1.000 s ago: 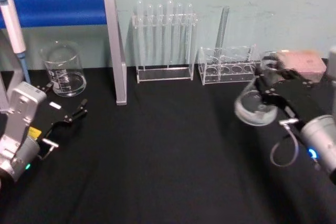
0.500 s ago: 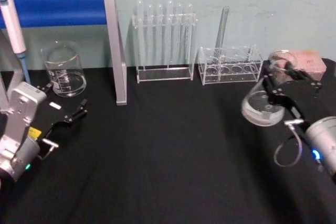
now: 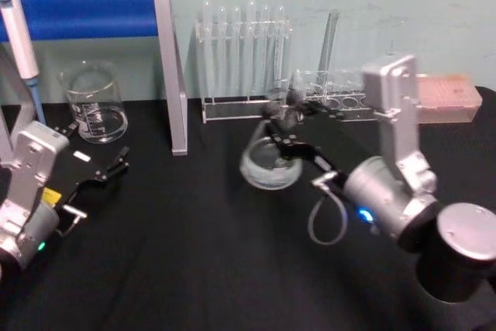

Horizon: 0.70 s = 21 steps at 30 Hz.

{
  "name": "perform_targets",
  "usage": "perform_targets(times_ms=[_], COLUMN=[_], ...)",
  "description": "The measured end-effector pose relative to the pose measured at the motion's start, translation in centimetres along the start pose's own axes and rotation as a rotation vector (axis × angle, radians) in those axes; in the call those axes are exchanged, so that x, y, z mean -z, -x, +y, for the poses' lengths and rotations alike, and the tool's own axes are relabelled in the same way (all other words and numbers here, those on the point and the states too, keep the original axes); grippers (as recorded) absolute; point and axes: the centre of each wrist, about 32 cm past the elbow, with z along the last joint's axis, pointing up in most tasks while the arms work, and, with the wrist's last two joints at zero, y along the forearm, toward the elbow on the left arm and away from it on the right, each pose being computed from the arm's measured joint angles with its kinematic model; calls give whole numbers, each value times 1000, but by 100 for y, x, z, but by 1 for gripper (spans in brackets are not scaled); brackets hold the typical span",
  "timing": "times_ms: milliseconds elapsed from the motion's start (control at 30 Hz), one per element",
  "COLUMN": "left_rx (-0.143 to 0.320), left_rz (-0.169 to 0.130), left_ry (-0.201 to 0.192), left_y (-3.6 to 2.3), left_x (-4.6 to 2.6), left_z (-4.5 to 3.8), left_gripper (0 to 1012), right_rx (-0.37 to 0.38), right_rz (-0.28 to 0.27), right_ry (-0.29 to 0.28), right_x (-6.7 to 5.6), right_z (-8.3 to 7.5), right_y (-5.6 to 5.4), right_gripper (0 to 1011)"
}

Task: Grasp the erlenmeyer flask with one hand, shake it three times, then place it back.

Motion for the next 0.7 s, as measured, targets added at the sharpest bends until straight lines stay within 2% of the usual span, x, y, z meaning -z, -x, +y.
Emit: perform_targets(times_ms=[233,367,500,700], left_rx=[0,0,0,0], left_rz=[0,0,0,0], left_ry=[0,0,0,0], left_y=[0,0,0,0], left_x=[0,0,0,0], left_z=[0,0,0,0], left_gripper=[1001,1001,1001,1001], right_rx=[-117,-130,-103,10], right_rz=[5,8,8,7], right_ry=[-2,0,3,3], right_x=[10,16,22,15], right_z=[208,240,213,60], right_y=[120,128,84,-58], right_gripper=[449,449,449,449])
